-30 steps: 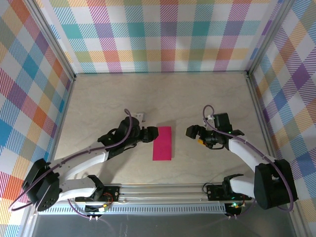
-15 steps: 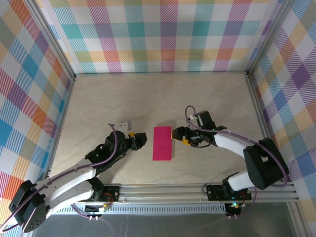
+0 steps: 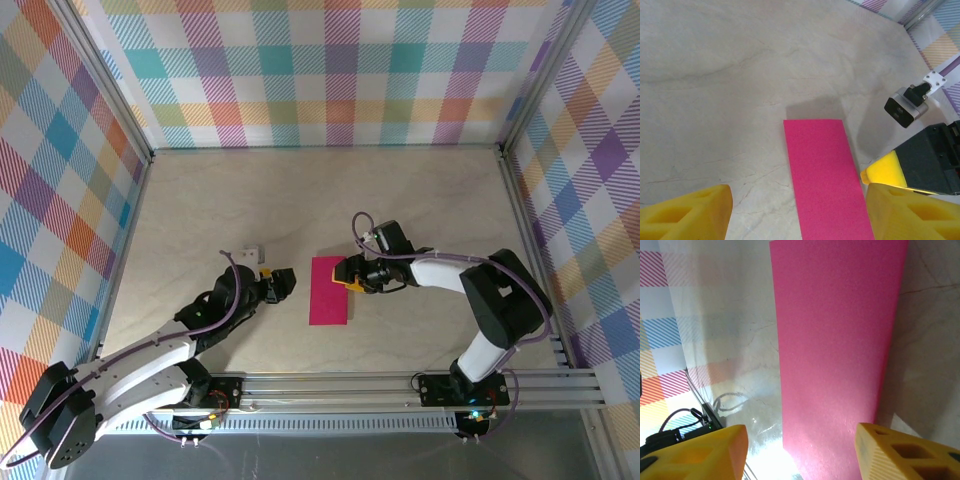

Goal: Fold a paper plane with a square sheet of paper (fold left side to right side)

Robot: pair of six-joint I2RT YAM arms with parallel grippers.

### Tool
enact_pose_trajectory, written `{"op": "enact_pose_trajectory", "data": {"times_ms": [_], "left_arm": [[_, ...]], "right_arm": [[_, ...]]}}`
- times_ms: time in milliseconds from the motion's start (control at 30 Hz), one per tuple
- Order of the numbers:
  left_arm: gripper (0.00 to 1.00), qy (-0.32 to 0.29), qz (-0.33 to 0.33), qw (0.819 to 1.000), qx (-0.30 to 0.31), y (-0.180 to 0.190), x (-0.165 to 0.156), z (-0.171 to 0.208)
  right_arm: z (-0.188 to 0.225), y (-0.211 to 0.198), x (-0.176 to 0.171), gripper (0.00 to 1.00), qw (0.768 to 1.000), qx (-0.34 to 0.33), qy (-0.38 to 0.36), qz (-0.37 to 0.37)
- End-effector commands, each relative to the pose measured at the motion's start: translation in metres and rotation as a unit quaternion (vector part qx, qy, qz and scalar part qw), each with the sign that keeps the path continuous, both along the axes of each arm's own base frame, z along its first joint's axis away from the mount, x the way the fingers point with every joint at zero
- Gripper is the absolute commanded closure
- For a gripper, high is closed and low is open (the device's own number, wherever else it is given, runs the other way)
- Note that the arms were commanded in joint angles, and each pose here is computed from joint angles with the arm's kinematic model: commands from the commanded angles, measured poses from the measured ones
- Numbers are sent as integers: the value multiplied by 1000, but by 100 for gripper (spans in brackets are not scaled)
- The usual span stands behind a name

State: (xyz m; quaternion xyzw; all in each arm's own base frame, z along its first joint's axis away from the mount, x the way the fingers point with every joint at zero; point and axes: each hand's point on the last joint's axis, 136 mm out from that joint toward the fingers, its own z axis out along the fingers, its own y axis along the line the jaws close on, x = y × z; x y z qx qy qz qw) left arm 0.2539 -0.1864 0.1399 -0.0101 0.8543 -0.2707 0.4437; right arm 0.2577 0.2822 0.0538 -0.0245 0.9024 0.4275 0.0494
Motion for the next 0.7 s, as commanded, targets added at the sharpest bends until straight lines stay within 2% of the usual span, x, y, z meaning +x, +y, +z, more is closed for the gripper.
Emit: {"op": "enact_pose_trajectory", "data": {"times_ms": [0,200,433,567,667], "left_arm": [[29,-3,-5,1000,8,-3,5,5],[29,25,-21,999,11,-12,5,0],[30,82,-35,996,11,-27,6,-23],[31,137,-73,988,-7,-47,5,-37],[36,174,-108,978,-22,-65,3,-43]], "right_arm": [[5,10,6,47,1000,16,-11,12],[-9,6,6,51,1000,-6,-1,13],[-21,-1,1,51,999,-31,1,16],[-20,-1,1,51,999,-29,0,17],[-20,-2,1,51,999,-30,-1,17]]}}
